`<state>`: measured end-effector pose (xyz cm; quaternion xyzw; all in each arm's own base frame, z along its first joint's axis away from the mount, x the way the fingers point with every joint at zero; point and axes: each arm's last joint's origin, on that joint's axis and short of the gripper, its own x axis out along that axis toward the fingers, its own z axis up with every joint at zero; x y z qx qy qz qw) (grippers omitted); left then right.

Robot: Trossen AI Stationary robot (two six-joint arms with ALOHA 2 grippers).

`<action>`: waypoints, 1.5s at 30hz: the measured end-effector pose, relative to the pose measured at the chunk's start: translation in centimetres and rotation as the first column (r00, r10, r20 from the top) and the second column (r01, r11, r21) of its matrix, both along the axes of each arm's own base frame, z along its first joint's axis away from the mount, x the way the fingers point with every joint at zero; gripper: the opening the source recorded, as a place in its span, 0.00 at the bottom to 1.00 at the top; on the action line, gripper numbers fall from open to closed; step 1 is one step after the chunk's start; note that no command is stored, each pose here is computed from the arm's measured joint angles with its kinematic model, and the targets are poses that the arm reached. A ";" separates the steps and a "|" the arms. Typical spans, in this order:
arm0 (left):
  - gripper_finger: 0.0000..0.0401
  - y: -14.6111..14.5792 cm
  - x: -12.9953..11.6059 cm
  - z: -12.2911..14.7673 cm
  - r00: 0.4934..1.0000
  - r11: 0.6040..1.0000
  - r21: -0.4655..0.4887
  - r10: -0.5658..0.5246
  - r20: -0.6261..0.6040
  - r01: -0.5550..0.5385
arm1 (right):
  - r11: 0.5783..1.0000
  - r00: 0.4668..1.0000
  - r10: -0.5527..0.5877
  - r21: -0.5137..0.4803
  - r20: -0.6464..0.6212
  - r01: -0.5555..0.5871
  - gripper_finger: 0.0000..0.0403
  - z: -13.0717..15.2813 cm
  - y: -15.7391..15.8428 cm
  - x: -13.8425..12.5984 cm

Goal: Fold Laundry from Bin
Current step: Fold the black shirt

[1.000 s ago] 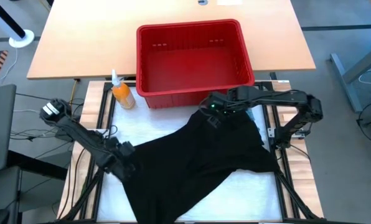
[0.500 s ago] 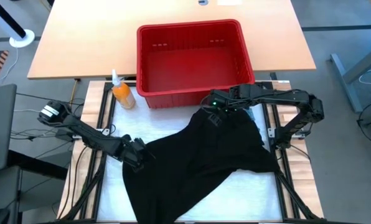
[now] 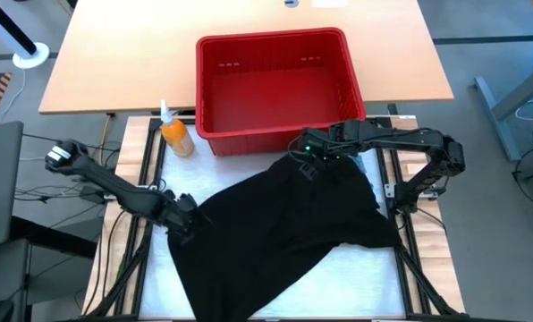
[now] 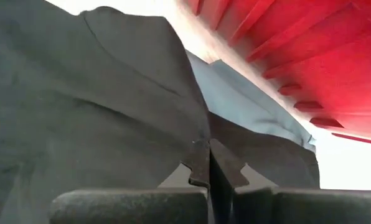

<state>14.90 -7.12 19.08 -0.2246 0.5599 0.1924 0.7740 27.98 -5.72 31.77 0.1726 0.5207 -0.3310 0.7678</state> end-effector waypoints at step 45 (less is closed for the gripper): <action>0.00 -16.2 6.5 9.6 0.926 0.930 -0.181 -0.267 0.265 0.320 | 0.970 0.970 -0.226 -0.076 0.085 0.232 0.06 -1.8 16.5 -10.6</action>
